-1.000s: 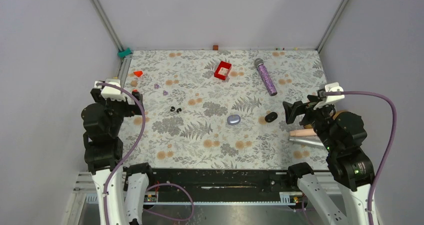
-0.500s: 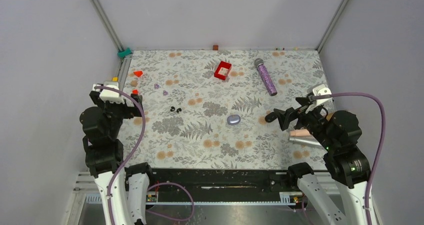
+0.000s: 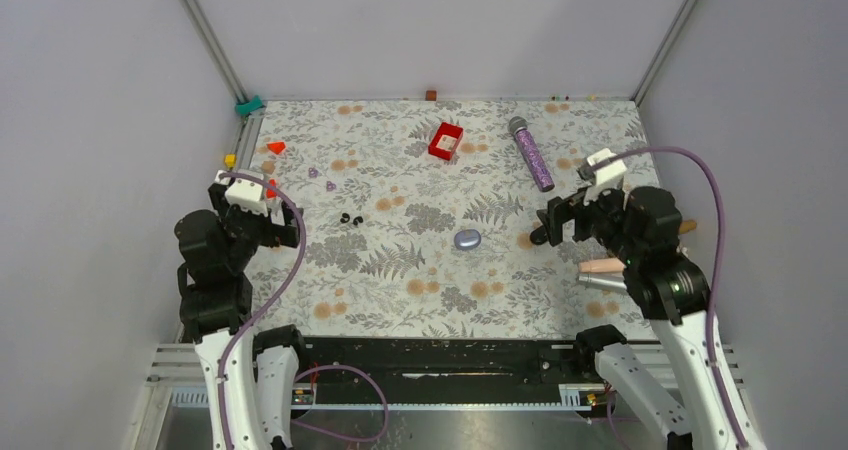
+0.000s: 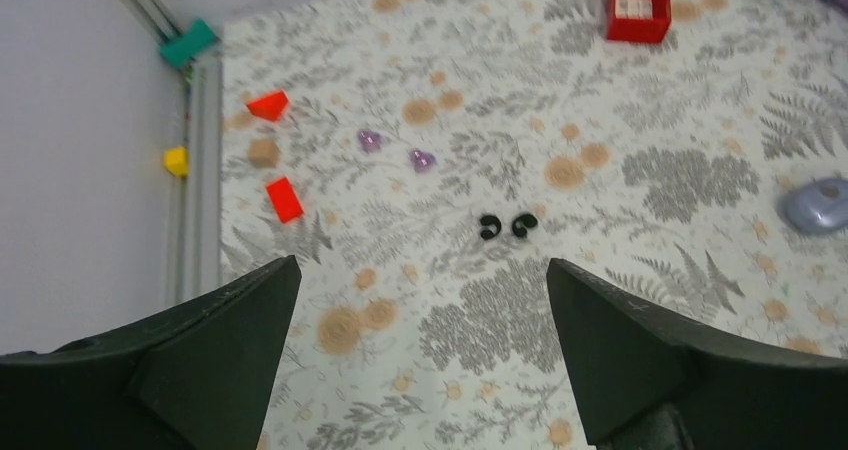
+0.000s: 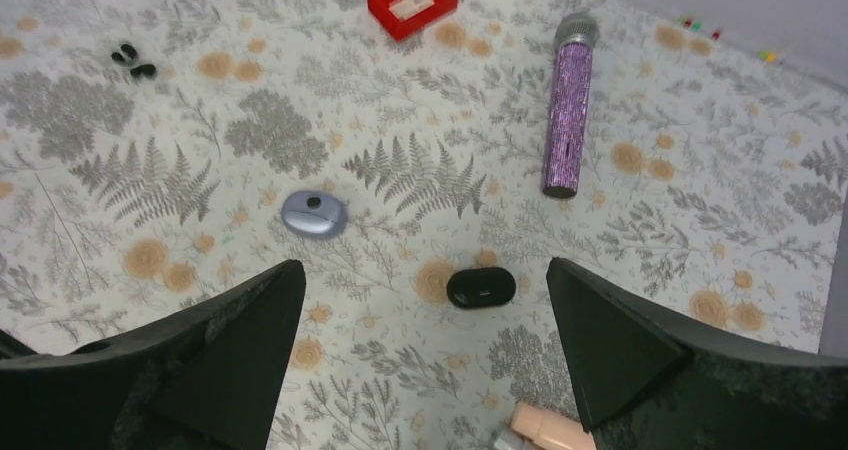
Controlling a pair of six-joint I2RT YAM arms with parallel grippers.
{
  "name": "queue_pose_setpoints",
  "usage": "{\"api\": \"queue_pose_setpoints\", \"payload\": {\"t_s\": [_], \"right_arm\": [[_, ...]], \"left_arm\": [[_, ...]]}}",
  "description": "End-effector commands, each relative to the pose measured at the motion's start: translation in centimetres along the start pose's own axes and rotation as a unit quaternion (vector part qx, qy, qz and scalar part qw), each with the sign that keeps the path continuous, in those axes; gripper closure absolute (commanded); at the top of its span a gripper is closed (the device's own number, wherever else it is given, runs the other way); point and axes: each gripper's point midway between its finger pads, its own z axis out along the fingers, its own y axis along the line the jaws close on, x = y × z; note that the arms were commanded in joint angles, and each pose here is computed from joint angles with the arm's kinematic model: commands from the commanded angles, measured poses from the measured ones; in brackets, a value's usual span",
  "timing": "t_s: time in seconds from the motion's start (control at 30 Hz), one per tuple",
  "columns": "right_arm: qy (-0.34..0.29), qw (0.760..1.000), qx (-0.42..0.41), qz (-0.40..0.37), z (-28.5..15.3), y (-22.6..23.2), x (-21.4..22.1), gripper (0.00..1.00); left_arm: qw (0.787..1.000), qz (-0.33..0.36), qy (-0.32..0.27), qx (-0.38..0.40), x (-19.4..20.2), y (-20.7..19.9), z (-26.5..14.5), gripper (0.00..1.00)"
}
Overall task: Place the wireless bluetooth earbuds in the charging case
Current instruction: Pick up the left earbud from the corner of the board.
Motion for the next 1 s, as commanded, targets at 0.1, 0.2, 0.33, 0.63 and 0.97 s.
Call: {"api": "queue_pose_setpoints", "payload": {"t_s": [0.1,0.2,0.33,0.63,0.97], "right_arm": [[0.167,0.985,0.014,-0.043,4.2,-2.5,4.4,0.01],[0.217,0.975,0.024,-0.044,5.5,-3.2,6.9,0.01],[0.252,0.967,0.015,-0.027,6.6,-2.9,9.2,0.0],[0.297,0.955,-0.003,0.008,8.2,-2.1,11.9,0.03],[0.299,0.952,-0.049,0.031,10.2,-0.4,11.2,0.13]], "left_arm": [[0.998,-0.002,0.015,0.064,1.4,-1.7,1.3,0.01],[0.998,-0.001,0.017,0.067,1.8,-1.8,1.3,0.01],[0.998,-0.001,0.015,0.069,1.7,-1.9,1.2,0.01],[0.997,0.005,0.007,0.071,1.7,-2.2,0.8,0.01],[0.997,0.004,0.006,0.073,1.8,-2.3,0.7,0.02]]}}
